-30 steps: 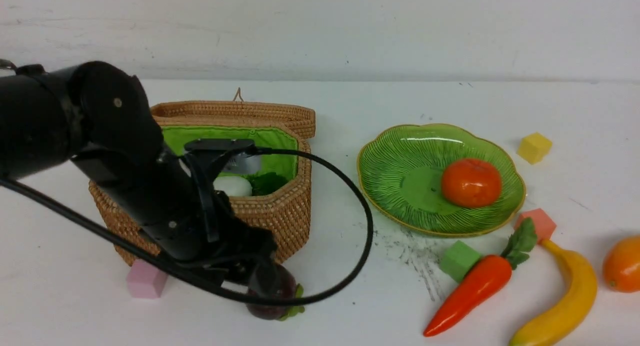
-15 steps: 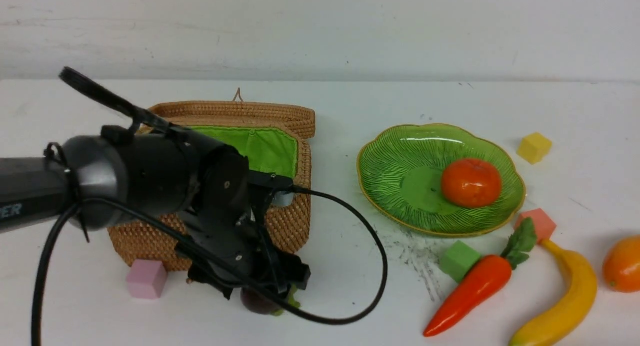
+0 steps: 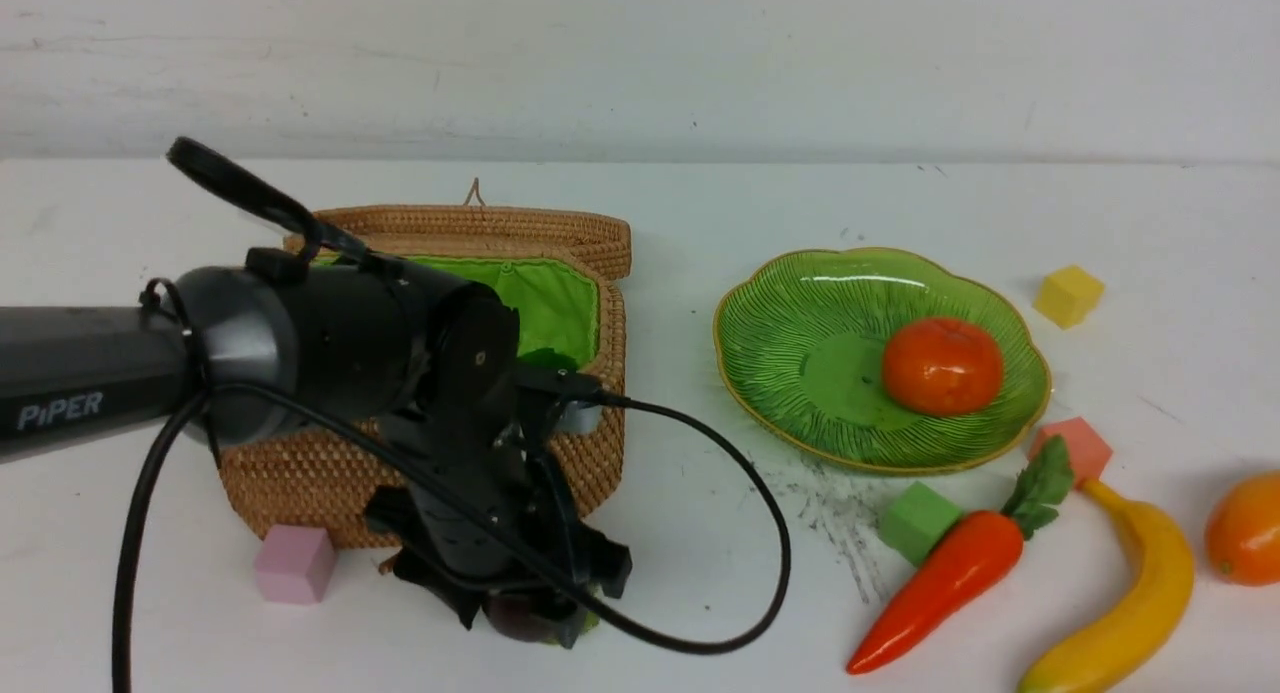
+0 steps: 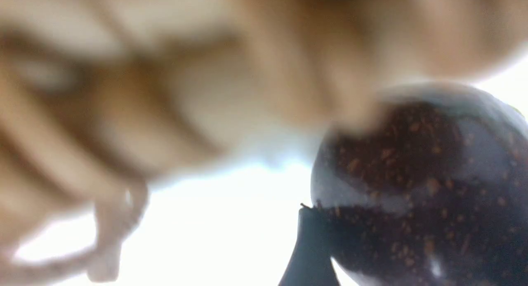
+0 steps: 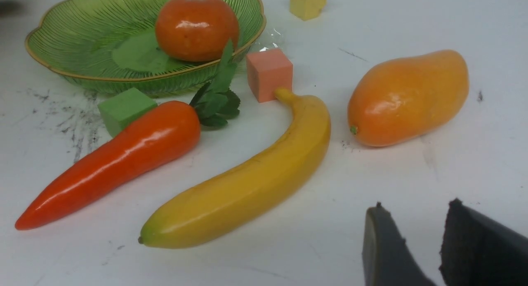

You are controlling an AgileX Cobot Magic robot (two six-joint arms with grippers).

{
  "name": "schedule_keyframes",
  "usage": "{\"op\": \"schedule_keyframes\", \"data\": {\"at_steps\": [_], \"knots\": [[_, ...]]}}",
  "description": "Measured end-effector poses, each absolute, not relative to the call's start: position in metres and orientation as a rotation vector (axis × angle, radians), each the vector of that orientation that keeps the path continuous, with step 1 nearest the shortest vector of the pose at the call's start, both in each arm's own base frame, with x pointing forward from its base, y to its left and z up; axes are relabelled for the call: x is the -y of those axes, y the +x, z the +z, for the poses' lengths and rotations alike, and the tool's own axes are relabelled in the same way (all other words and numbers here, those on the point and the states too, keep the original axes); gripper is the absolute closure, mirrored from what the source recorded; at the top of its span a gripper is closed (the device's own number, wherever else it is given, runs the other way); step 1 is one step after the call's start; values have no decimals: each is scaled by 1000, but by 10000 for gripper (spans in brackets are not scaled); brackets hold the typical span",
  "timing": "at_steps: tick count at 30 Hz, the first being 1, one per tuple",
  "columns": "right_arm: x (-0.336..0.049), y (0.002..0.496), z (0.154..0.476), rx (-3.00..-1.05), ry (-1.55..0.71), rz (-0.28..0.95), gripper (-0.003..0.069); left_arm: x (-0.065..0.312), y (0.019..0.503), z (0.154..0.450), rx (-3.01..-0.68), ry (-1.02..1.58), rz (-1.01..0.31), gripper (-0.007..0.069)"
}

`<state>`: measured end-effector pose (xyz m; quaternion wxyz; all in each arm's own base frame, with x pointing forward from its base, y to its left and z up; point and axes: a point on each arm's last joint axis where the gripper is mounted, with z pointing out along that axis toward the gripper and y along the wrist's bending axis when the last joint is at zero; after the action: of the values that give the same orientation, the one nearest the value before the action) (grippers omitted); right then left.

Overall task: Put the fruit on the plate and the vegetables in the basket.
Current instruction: Grab a mangosteen with your left arm and put it on the plate on the right

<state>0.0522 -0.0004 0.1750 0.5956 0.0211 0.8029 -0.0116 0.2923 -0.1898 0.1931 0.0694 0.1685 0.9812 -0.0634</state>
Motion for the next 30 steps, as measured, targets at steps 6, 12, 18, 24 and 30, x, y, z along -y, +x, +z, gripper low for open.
{"op": "schedule_keyframes", "data": {"at_steps": [6,12,18,24,30], "knots": [[0,52,175,-1865,49,-27,421,196,289,219,-2960,634,-289,106],[0,52,175,-1865,49,-27,421,199,284,265,-2867,694,-392,106],[0,52,175,-1865,49,-27,421,210,288,317,-2687,736,-549,106],[0,52,175,-1865,49,-27,421,237,320,349,-2461,715,-709,106],[0,52,175,-1865,49,-27,421,286,380,310,-2374,754,-773,106]]}}
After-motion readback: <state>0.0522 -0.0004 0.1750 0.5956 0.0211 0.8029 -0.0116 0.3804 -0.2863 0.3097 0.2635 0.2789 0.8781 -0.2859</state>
